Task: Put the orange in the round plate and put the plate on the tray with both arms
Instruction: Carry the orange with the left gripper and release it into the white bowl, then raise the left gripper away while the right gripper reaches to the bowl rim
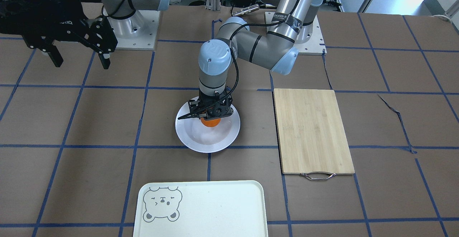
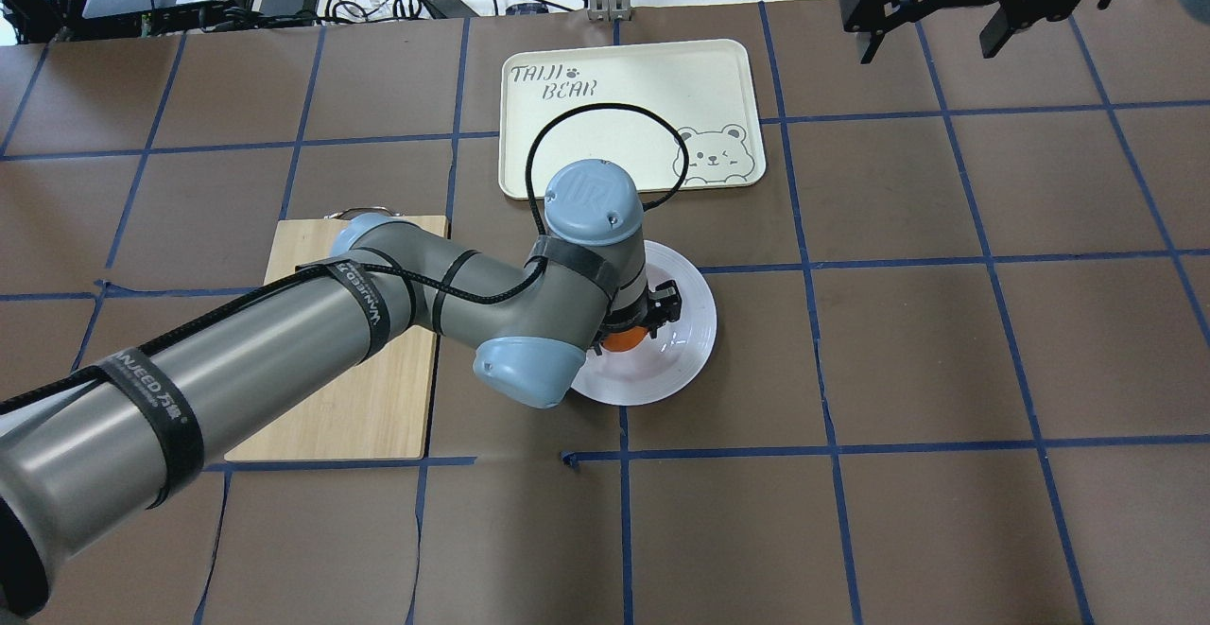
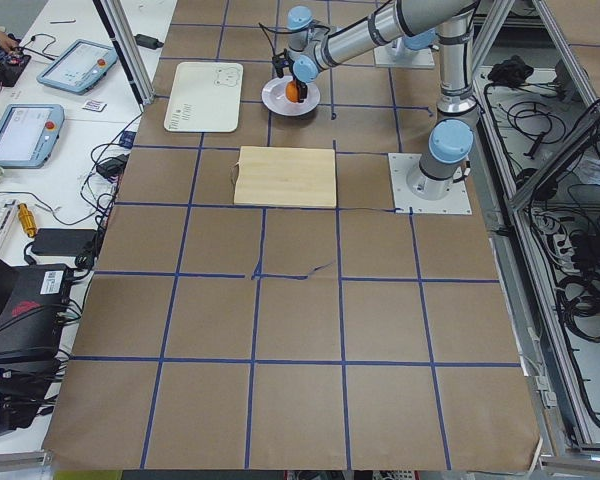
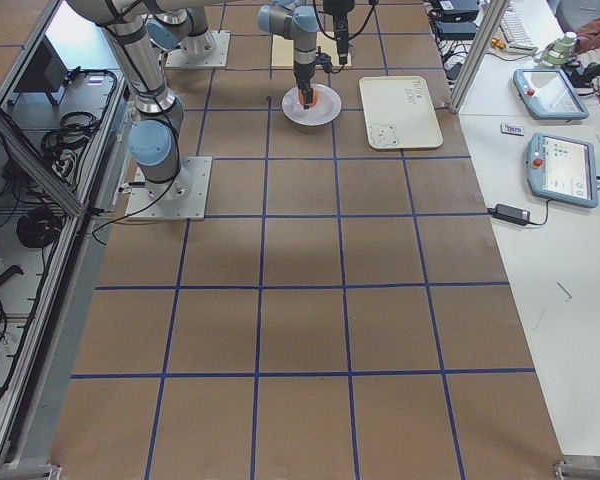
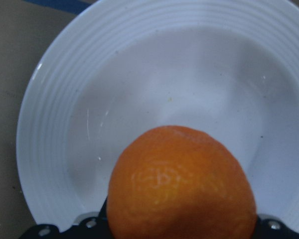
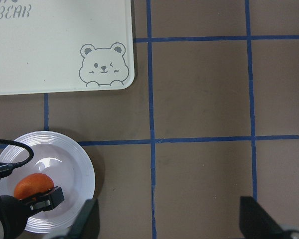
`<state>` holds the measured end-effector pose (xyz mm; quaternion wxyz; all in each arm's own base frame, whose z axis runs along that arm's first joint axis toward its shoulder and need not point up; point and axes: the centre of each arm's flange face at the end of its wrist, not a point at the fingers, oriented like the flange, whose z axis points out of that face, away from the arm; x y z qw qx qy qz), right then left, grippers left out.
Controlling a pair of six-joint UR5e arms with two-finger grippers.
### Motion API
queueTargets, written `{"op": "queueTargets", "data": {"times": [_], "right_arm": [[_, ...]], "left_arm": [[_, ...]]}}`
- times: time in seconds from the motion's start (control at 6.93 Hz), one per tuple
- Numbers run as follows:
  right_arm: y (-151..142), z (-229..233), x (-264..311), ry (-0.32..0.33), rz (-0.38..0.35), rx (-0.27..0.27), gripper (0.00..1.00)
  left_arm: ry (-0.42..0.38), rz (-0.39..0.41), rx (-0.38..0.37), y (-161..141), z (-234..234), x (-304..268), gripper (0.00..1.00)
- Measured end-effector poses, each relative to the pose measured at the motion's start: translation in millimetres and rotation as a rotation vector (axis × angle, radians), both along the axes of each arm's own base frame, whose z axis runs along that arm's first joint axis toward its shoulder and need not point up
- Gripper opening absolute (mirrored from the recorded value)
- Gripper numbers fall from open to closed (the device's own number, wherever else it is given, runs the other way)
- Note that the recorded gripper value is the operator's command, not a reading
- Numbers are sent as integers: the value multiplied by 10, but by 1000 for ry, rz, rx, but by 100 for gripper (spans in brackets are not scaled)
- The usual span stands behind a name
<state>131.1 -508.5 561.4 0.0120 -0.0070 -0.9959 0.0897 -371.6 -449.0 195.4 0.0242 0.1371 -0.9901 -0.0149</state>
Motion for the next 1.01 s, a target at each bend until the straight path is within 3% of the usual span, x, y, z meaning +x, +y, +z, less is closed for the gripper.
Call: {"op": "queueTargets", "data": {"times": [0.29,0.72,1.01], "right_arm": [[-59,-59,-1,-29,1,7,100],[-429,-695,52,-81,1,131,100],[-475,-1358,196,-227,-11,229,100]], "left_arm": [[2,0,-15,-111,155,-65,100],[-33,-26,45,-278,796,13,100],[-69,-197,72,-549,1673,450,100]]}}
